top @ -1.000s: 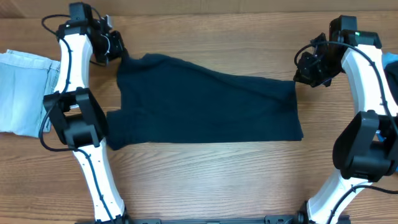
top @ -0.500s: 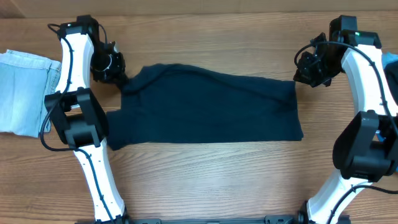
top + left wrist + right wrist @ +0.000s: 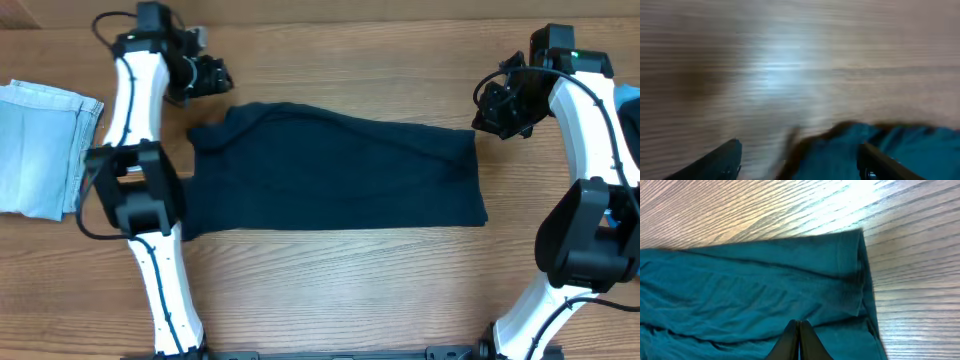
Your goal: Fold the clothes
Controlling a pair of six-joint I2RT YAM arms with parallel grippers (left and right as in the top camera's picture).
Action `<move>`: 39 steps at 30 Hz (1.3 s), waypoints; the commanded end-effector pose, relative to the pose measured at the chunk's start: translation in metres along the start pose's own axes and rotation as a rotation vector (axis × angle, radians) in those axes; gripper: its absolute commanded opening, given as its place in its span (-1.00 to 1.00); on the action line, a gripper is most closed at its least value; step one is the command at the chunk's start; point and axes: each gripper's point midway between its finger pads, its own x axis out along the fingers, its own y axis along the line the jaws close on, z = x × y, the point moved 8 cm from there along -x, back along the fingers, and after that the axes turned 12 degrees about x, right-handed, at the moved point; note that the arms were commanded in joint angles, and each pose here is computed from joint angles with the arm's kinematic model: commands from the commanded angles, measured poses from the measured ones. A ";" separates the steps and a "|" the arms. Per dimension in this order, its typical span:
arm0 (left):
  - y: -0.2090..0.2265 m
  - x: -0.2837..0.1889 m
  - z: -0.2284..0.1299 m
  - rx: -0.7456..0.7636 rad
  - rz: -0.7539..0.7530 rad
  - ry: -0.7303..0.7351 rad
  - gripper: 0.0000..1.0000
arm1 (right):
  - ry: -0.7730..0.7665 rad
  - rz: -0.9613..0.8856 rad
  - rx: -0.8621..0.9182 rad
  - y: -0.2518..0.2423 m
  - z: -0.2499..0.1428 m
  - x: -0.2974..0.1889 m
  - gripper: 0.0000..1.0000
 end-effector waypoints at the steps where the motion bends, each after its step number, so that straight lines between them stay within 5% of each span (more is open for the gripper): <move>1: -0.017 0.013 -0.007 0.092 0.028 0.071 0.50 | -0.027 0.023 -0.012 0.007 0.000 -0.010 -0.90; 7: -0.016 0.024 -0.021 0.076 0.023 0.121 0.19 | -0.026 0.023 -0.012 0.007 0.000 -0.010 -0.90; 13: -0.010 0.039 -0.038 0.064 0.049 0.176 0.11 | -0.024 0.022 -0.011 0.007 0.000 -0.010 -0.90; 23: -0.011 0.035 -0.026 0.076 0.052 0.127 -0.92 | -0.023 0.022 -0.011 0.007 -0.001 -0.010 -0.90; 32: -0.025 -0.020 0.010 0.104 0.073 0.043 -0.92 | -0.024 0.022 -0.011 0.007 0.000 -0.010 -0.89; 39: -0.031 -0.031 -0.004 0.075 0.053 0.137 -0.87 | -0.023 0.017 -0.014 0.006 -0.001 -0.010 -0.81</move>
